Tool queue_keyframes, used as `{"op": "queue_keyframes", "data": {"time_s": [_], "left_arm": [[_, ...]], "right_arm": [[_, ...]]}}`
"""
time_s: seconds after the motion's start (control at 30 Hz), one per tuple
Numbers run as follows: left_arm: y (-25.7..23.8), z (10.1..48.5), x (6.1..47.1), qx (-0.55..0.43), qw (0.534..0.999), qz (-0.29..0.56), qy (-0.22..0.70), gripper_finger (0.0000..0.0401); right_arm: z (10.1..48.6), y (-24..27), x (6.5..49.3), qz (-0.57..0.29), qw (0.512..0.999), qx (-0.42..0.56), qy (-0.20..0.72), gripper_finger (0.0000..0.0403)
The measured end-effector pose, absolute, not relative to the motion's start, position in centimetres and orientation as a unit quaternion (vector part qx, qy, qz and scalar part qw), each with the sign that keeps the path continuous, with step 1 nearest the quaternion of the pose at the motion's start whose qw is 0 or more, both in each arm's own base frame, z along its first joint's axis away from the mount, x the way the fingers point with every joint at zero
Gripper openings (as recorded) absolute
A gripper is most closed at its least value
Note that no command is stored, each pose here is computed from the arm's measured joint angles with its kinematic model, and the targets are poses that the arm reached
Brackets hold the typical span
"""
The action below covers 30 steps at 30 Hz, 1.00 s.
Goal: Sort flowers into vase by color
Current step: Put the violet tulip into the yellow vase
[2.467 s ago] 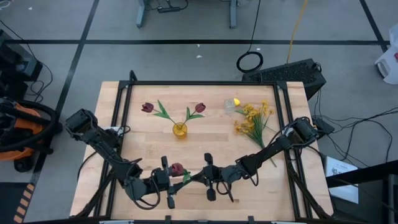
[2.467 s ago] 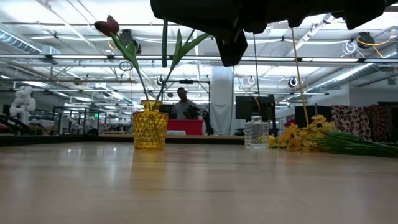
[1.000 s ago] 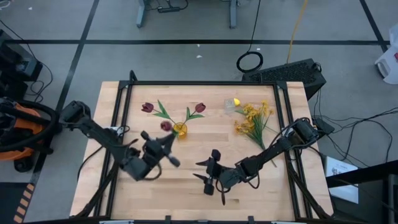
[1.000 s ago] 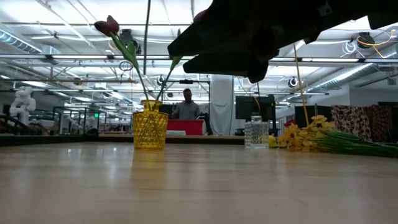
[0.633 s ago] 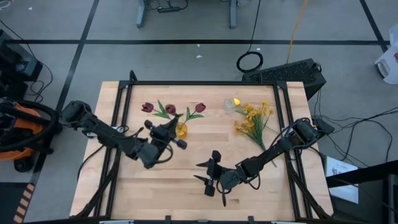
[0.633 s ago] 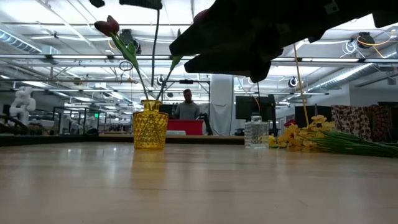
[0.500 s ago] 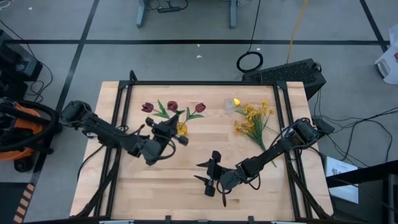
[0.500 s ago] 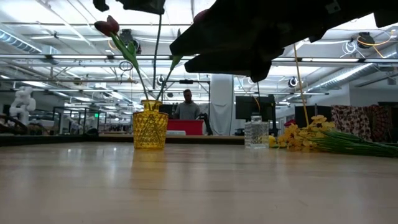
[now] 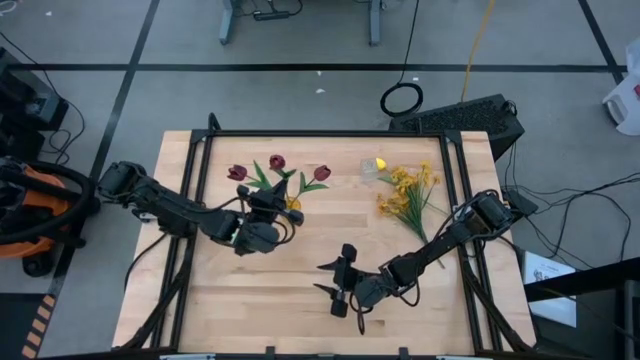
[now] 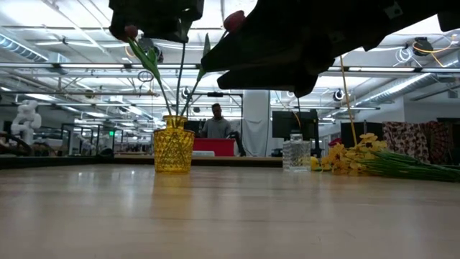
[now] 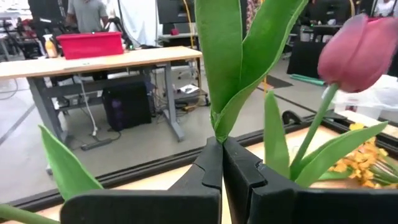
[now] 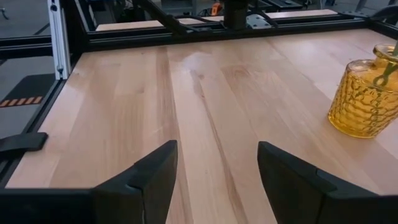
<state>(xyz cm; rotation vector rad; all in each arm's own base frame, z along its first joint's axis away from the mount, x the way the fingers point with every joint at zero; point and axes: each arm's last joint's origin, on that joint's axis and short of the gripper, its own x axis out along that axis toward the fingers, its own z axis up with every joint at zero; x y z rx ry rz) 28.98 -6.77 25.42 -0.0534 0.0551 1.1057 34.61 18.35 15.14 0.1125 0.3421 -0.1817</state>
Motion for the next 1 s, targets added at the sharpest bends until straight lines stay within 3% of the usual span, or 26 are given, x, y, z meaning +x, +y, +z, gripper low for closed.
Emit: {"op": "queue_keyframes", "data": {"time_s": [1.0], "left_arm": [[-3.9, 24.0, 29.2, -0.072, 0.853, 0.512, 0.074, 0.0011]], "right_arm": [[15.1, 18.3, 34.6, -0.092, 0.979, 0.06, 0.169, 0.0215]]}}
